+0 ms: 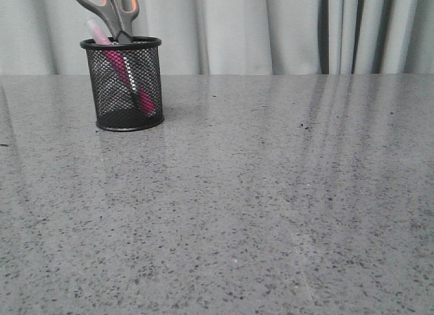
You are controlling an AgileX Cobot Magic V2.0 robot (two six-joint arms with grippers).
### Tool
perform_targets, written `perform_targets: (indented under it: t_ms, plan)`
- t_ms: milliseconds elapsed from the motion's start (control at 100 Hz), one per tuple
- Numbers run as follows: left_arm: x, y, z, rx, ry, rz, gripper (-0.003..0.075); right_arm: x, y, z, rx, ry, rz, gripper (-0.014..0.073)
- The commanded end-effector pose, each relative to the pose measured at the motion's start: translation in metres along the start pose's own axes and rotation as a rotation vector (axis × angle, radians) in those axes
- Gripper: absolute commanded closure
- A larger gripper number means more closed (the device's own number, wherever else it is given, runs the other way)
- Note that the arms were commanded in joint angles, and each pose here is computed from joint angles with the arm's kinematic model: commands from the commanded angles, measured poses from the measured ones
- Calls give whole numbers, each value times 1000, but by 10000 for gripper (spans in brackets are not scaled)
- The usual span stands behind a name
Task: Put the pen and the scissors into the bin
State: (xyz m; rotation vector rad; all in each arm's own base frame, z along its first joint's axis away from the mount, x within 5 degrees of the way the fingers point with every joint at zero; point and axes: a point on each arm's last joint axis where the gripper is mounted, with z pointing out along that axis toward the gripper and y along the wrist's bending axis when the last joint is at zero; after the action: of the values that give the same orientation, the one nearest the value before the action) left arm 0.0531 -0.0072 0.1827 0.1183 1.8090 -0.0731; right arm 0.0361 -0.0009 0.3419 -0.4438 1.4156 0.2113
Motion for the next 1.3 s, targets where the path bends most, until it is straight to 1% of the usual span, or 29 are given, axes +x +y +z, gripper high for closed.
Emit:
perform_targets:
  t_ms: [0,110,200,250,300,340,370,380,390,400,440,460,510,570,660,690,700,720,810,880,970,1290]
  plan:
    - [8,0,2,-4,-36,-12,739,-13,0,0,-11,-76,-31,666]
    - [8,0,2,-4,-36,-12,739,-8,1,1,-14,-59,-35,666]
    - [8,0,2,-4,-36,-12,739,13,2,6,25,60,-39,666]
    - [8,0,2,-4,-36,-12,739,24,5,9,34,95,-9,666]
    - [8,0,2,-4,-36,-12,739,36,11,12,32,123,57,666]
    - [8,0,2,-4,-36,-12,739,47,15,15,52,141,65,666]
    - [8,0,2,-4,-36,-12,739,54,17,17,59,126,82,666]
    - [8,0,2,-4,-36,-12,739,59,18,18,61,132,70,666]
    - [8,0,2,-4,-36,-12,739,63,18,19,85,128,70,666]
    - [8,0,2,-4,-36,-12,739,65,20,20,77,122,70,666]
    - [8,0,2,-4,-36,-12,739,74,20,22,124,88,85,666]
    - [8,0,2,-4,-36,-12,739,82,19,23,153,95,75,666]
    - [8,0,2,-4,-36,-12,739,98,18,24,219,82,100,666]
    - [8,0,2,-4,-36,-12,739,120,17,23,286,121,97,666]
    - [8,0,2,-4,-36,-12,739,144,18,18,334,170,105,666]
    - [8,0,2,-4,-36,-12,739,147,18,15,345,186,109,666]
    - [8,0,2,-4,-36,-12,739,149,19,14,348,219,114,666]
    - [8,0,2,-4,-36,-12,739,150,19,13,353,234,121,666]
    - [8,0,2,-4,-36,-12,739,155,21,5,370,266,139,666]
    - [8,0,2,-4,-38,-12,739,162,23,2,372,334,158,666]
    - [8,0,2,-4,-38,-13,739,161,23,2,369,327,137,666]
    - [8,0,2,-4,-40,-13,739,161,23,2,369,324,137,666]
